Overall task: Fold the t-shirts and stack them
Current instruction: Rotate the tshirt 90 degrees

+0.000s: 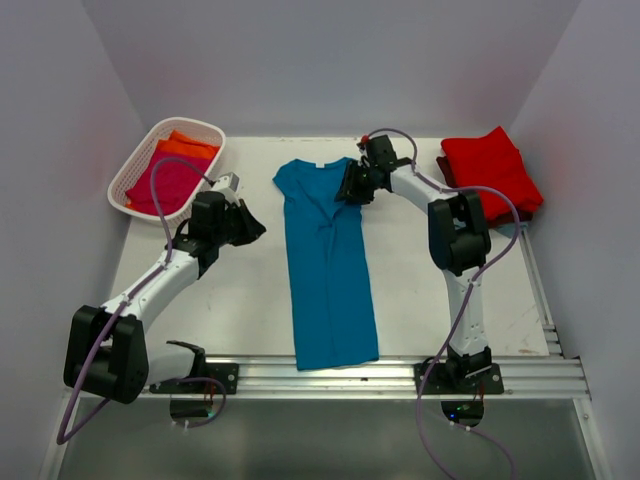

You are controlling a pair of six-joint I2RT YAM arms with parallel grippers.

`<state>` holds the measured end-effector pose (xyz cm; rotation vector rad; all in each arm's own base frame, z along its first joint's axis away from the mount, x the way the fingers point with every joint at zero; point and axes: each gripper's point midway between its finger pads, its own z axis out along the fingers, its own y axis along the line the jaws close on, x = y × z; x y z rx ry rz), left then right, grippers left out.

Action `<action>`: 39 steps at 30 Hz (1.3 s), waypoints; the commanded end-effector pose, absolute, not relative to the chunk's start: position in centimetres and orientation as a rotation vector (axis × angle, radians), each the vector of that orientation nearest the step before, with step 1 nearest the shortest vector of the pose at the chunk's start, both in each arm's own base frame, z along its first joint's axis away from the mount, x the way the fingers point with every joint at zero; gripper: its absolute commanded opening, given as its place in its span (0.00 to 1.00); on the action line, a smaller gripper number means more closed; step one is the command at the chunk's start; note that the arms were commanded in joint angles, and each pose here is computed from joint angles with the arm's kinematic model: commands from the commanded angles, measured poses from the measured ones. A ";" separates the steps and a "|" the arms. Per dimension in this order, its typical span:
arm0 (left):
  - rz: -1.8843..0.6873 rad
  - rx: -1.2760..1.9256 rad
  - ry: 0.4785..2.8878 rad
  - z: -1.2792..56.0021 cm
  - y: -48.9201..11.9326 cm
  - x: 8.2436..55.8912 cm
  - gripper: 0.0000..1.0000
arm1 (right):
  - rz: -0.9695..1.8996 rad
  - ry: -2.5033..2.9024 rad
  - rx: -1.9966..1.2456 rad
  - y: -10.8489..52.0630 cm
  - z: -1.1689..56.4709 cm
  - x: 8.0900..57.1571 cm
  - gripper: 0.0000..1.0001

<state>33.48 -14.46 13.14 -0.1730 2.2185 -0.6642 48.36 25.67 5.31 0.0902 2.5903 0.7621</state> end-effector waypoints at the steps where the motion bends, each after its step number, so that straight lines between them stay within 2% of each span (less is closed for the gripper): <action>1: -0.663 -0.169 2.191 13.8 -14.4 33.4 0.04 | 0.778 2.589 0.110 25.9 4.6 48.5 0.42; 8: -0.666 -0.169 2.183 14.0 -14.4 33.5 0.04 | 0.805 2.593 0.107 26.3 4.1 48.3 0.42; 10: -0.666 -0.169 2.183 14.0 -14.4 33.5 0.04 | 0.810 2.593 0.112 26.2 4.0 48.3 0.38; 12: -0.663 -0.170 2.186 14.0 -14.4 33.5 0.04 | 0.825 2.592 0.110 26.4 3.9 48.2 0.32; 13: -0.663 -0.171 2.188 13.9 -14.4 33.5 0.04 | 0.831 2.595 0.113 26.5 3.8 48.2 0.21; 14: -0.660 -0.170 2.187 13.9 -14.4 33.5 0.03 | 0.839 2.593 0.110 26.7 3.8 48.2 0.17; 16: -0.659 -0.169 2.192 13.8 -14.3 33.4 0.03 | 0.847 2.595 0.117 26.7 3.8 48.2 0.12; 22: -0.651 -0.169 2.188 13.9 -14.2 33.4 0.03 | 0.845 2.597 0.119 26.7 3.8 48.0 0.17; 23: -0.652 -0.168 2.185 14.0 -14.2 33.4 0.03 | 0.847 2.598 0.121 26.7 3.9 48.0 0.22; 26: -0.650 -0.164 2.188 13.9 -14.3 33.3 0.02 | 0.843 2.600 0.122 26.5 3.9 47.9 0.27; 29: -0.650 -0.167 2.187 13.9 -14.2 33.3 0.02 | 0.837 2.598 0.120 26.4 4.1 47.7 0.28; 33: -0.648 -0.168 2.184 13.9 -14.1 33.3 0.02 | 0.837 2.600 0.124 26.4 4.0 47.6 0.23; 36: -0.644 -0.169 2.183 13.9 -14.1 33.3 0.02 | 0.846 2.598 0.125 26.6 3.8 47.7 0.13; 37: -0.642 -0.170 2.185 13.9 -14.1 33.3 0.02 | 0.855 2.599 0.126 26.7 3.8 47.7 0.02; 39: -0.638 -0.170 2.184 13.9 -14.0 33.3 0.02 | 0.874 2.594 0.120 27.0 4.0 47.6 0.00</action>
